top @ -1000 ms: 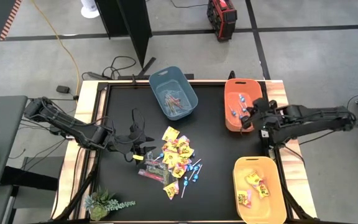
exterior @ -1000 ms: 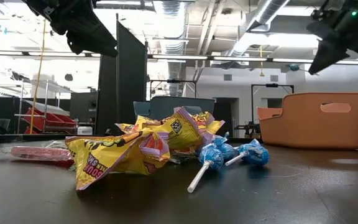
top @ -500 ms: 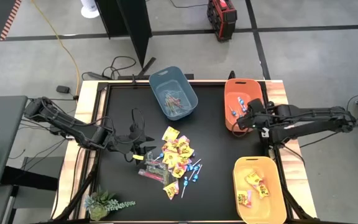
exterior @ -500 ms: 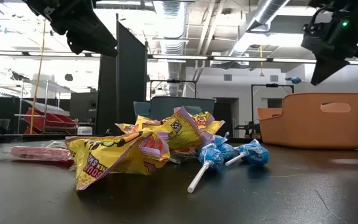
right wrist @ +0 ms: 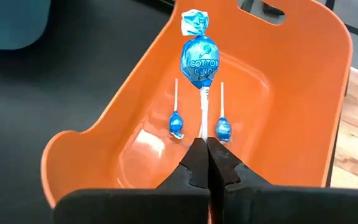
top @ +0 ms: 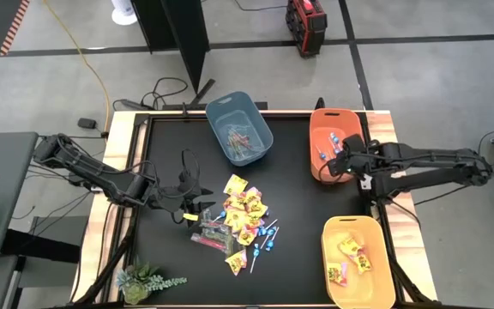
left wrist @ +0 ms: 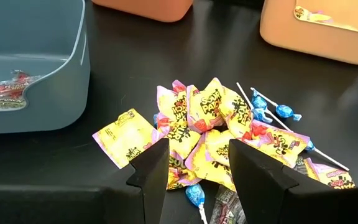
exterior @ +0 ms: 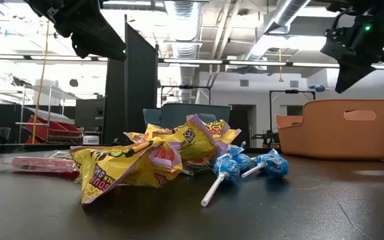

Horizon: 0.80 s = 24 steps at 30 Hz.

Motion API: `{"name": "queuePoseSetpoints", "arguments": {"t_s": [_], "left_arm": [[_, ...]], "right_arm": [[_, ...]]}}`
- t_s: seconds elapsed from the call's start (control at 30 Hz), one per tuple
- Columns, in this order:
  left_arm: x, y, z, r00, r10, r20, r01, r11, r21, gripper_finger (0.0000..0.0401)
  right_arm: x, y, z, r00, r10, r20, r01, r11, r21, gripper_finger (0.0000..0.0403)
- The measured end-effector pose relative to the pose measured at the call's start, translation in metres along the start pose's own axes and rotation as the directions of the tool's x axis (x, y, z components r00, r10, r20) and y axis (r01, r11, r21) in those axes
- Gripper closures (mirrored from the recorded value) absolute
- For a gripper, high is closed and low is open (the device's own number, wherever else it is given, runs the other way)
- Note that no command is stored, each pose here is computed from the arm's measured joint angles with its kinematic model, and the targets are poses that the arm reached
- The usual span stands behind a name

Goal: Sort candy
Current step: Put the blue candy into the orange bin, then put the yellow candy into the yellow bin

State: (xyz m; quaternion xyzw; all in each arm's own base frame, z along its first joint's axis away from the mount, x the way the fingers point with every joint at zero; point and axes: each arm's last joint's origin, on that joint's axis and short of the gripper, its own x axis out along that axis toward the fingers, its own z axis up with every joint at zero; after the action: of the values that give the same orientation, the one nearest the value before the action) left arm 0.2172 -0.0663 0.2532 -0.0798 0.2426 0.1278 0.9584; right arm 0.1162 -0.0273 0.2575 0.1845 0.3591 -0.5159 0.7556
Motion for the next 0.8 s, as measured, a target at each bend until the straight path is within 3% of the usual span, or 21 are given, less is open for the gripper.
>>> {"name": "queuePoseSetpoints", "arguments": {"t_s": [0.43, 0.6, 0.8], "left_arm": [[0.0, 0.0, 0.0, 1.0, 0.0, -0.001, 0.0, 1.0, 0.0, 0.0241], [0.0, 0.0, 0.0, 1.0, 0.0, -0.001, 0.0, 1.0, 0.0, 0.0241], [0.0, 0.0, 0.0, 1.0, 0.006, 0.002, -0.006, 1.0, 0.0, 0.0241]], "right_arm": [[0.001, 0.003, 0.002, 1.0, 0.012, 0.01, -0.012, 1.0, -0.002, 0.0209], [-0.012, 0.028, 0.005, 0.96, 0.26, 0.105, -0.247, 0.961, -0.122, 0.0179], [-0.039, 0.07, 0.002, 0.808, 0.552, 0.205, -0.473, 0.816, -0.333, 0.0185]]}}
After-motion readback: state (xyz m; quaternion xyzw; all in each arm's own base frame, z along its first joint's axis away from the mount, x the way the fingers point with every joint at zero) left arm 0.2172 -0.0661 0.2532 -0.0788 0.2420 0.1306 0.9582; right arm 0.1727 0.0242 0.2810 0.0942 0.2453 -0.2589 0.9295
